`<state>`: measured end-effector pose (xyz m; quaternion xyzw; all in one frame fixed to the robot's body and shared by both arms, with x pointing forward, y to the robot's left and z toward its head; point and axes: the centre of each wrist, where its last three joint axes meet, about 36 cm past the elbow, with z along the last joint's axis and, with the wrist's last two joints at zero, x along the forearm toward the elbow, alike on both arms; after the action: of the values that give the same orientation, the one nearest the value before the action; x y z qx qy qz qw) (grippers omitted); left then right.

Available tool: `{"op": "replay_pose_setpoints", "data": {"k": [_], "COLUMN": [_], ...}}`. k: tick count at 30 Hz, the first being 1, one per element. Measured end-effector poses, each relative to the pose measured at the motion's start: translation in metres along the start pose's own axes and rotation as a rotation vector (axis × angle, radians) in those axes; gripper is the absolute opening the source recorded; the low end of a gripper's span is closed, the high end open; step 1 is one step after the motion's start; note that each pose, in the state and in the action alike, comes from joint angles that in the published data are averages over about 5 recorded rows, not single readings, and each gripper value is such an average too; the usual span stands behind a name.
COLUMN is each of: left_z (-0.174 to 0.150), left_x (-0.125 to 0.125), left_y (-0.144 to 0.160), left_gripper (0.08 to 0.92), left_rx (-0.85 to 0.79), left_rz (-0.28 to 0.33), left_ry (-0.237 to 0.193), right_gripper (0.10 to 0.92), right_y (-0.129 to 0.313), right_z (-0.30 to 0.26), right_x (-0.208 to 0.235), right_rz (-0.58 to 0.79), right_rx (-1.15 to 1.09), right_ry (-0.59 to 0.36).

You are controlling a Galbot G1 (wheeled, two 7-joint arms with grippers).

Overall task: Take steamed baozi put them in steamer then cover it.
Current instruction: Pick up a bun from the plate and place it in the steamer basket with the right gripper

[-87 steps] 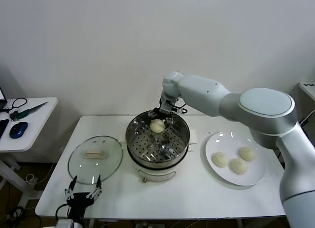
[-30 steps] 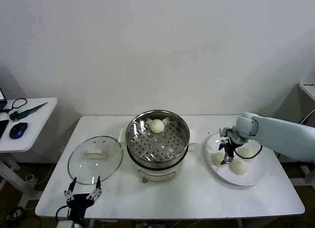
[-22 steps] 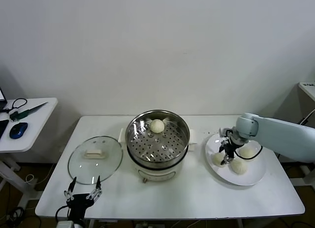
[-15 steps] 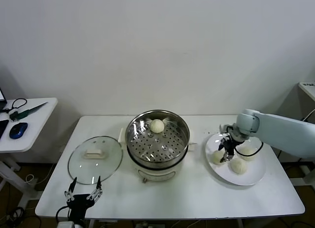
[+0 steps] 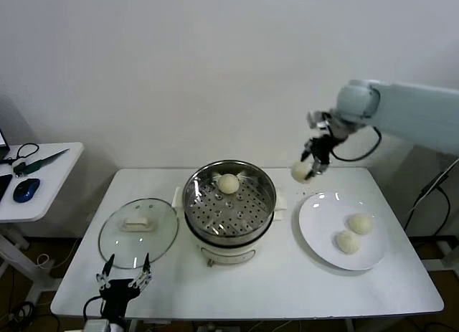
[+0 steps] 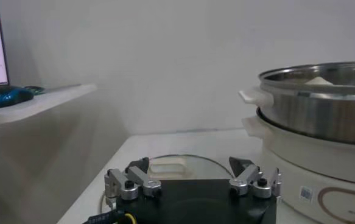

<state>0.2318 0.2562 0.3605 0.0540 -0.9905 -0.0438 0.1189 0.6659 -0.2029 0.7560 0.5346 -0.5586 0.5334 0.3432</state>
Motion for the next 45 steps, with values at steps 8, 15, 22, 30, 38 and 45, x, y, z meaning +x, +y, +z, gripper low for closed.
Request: {"op": "replay_pose_setpoints", "data": {"k": [8, 15, 22, 30, 38, 45], "left_z": [-0.006, -0.008, -0.011, -0.012, -0.014, -0.016], "left_x": [0.000, 0.002, 0.002, 0.002, 0.004, 0.006], "left_y": [0.002, 0.004, 0.006, 0.005, 0.006, 0.005], "left_gripper": [0.823, 0.823, 0.823, 0.823, 0.823, 0.823], "left_rx": [0.004, 0.003, -0.001, 0.003, 0.001, 0.001], "left_rz": [0.000, -0.004, -0.006, -0.008, -0.012, -0.010], "left_ry": [-0.009, -0.012, -0.017, -0.018, -0.019, -0.022], "right_gripper": [0.619, 0.619, 0.619, 0.619, 0.773, 0.822], "right_y": [0.001, 0.003, 0.004, 0.005, 0.003, -0.003], "right_z": [-0.102, -0.151, -0.173, -0.183, -0.185, -0.160], "right_x": [-0.024, -0.085, -0.139, -0.184, -0.196, -0.159], "right_rz": [-0.026, -0.068, -0.089, -0.087, -0.082, -0.082], "right_rx": [0.097, 0.140, 0.152, 0.141, 0.140, 0.166], "right_ry": [-0.020, -0.015, 0.000, 0.012, -0.007, -0.001]}}
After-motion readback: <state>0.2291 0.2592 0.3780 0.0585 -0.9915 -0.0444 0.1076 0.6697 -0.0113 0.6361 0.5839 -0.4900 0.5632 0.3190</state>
